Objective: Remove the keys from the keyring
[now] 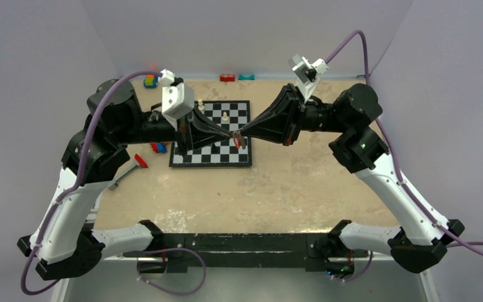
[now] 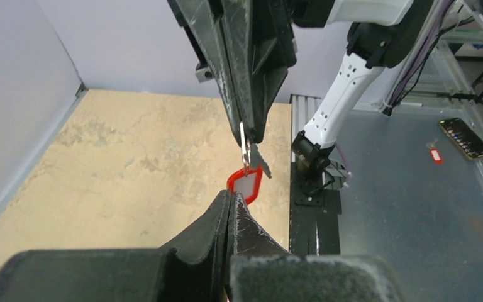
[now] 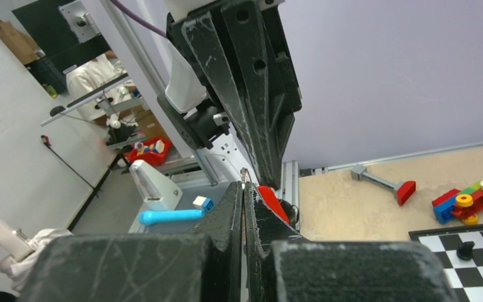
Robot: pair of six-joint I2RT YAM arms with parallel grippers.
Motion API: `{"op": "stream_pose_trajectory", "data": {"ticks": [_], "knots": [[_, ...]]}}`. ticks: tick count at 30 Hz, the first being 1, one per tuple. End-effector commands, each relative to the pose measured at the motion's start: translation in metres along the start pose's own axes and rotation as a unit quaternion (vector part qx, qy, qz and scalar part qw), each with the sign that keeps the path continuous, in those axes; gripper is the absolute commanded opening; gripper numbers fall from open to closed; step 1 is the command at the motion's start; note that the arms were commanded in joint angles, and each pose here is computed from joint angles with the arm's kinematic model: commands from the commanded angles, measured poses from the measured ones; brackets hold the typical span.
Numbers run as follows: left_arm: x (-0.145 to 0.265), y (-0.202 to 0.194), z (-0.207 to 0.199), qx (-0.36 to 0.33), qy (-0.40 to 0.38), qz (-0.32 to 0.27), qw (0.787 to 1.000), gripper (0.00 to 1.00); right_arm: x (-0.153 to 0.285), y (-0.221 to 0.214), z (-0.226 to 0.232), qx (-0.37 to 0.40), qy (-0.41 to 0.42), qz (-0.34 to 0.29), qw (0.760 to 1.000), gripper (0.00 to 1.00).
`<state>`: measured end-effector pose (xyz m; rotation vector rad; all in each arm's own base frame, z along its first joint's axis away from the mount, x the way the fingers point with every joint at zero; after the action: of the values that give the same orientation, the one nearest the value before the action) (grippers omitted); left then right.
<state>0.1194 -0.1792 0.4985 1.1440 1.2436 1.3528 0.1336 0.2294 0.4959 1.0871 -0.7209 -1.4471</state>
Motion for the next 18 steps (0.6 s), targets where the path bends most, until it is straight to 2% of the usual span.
{"op": "stream_pose_trajectory", "data": {"ticks": [1,4,10,15,18], "knots": [[-0.006,-0.013,0.006,-0.025,0.034,0.065,0.997,0.00,0.000,0.006,0.003,0.000,-0.022,0.012,1.000,0.00],[-0.014,-0.015,0.010,-0.027,0.041,0.082,0.995,0.00,-0.002,0.002,-0.003,-0.013,-0.023,0.024,0.999,0.00],[-0.013,-0.013,0.012,-0.028,0.065,0.066,0.995,0.00,-0.001,-0.003,-0.005,-0.019,-0.026,0.020,0.999,0.00],[-0.001,-0.012,0.011,-0.030,0.096,0.049,0.994,0.35,0.001,-0.003,0.000,-0.012,-0.017,0.013,1.000,0.00],[0.009,-0.009,0.008,-0.025,0.107,0.020,0.994,0.46,0.002,0.000,0.004,0.000,-0.007,-0.003,1.000,0.00]]}}
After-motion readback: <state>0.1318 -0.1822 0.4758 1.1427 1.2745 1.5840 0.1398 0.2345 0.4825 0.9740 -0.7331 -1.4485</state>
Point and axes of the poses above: each gripper's point midway between its finger pads, its own x axis back along the fingers, its own z axis along the line the jaws close on, y = z × x, the point moved 8 cm from there along x, back along the fingers, and after that the axes turned 3 degrees about -x, right-handed, at the moved point
